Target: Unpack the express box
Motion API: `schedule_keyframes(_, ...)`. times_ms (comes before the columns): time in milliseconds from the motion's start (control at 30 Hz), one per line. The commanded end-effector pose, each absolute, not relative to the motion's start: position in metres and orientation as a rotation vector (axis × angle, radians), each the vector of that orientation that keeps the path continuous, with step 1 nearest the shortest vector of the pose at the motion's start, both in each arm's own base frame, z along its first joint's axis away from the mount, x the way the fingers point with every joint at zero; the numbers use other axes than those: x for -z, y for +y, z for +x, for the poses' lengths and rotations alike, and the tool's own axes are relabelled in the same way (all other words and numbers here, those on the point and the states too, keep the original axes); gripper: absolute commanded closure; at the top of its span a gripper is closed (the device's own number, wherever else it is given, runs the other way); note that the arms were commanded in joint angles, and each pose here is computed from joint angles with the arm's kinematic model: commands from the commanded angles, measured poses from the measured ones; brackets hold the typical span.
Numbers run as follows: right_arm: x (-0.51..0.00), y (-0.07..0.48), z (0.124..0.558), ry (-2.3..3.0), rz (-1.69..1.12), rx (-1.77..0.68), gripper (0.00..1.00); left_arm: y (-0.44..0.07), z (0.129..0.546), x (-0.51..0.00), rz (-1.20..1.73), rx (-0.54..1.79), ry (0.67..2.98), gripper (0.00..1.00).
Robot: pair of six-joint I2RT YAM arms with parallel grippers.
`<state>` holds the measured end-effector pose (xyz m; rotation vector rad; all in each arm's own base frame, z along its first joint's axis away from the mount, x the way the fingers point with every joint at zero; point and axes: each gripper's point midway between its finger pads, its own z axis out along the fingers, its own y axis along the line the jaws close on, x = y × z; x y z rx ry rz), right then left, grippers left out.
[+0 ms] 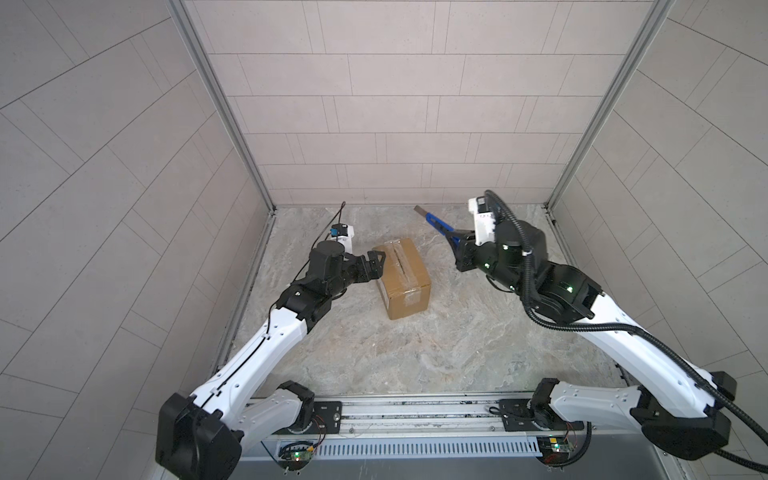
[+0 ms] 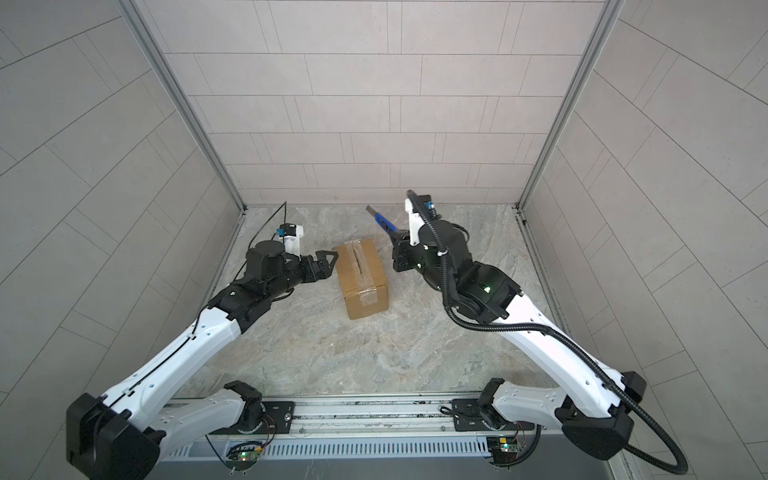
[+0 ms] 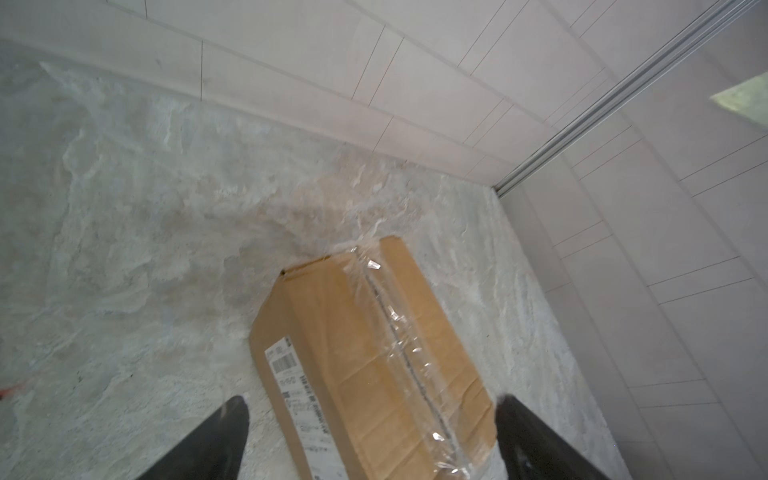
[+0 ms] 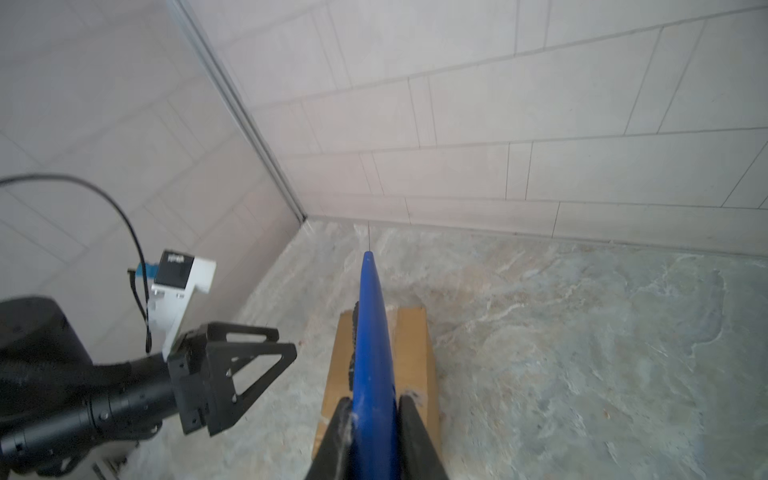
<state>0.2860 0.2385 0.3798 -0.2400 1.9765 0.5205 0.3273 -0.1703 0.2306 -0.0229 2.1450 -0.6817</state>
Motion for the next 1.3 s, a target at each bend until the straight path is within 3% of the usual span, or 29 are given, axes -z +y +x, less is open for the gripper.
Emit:
schedule_keyframes(0,-0.345,0.236,0.27,2.109,-0.38,-0.308,1.0,-0.172,0.323,-0.21,0.045,0.641,2.205,0.05)
schedule_keyframes(533,-0.306,0.271,0.26,2.199,-0.526,-0.198,1.0,-0.182,0.328,-0.149,0.105,0.54,2.381,0.08)
schedule_keyframes(1000,-0.287,0.291,0.266,2.232,-0.583,-0.188,1.0,-0.188,0.326,-0.192,0.082,0.633,2.259,0.05)
schedule_keyframes(1267,-0.29,0.288,0.268,2.222,-0.569,-0.169,1.0,-0.189,0.332,-0.159,0.049,0.596,2.353,0.09)
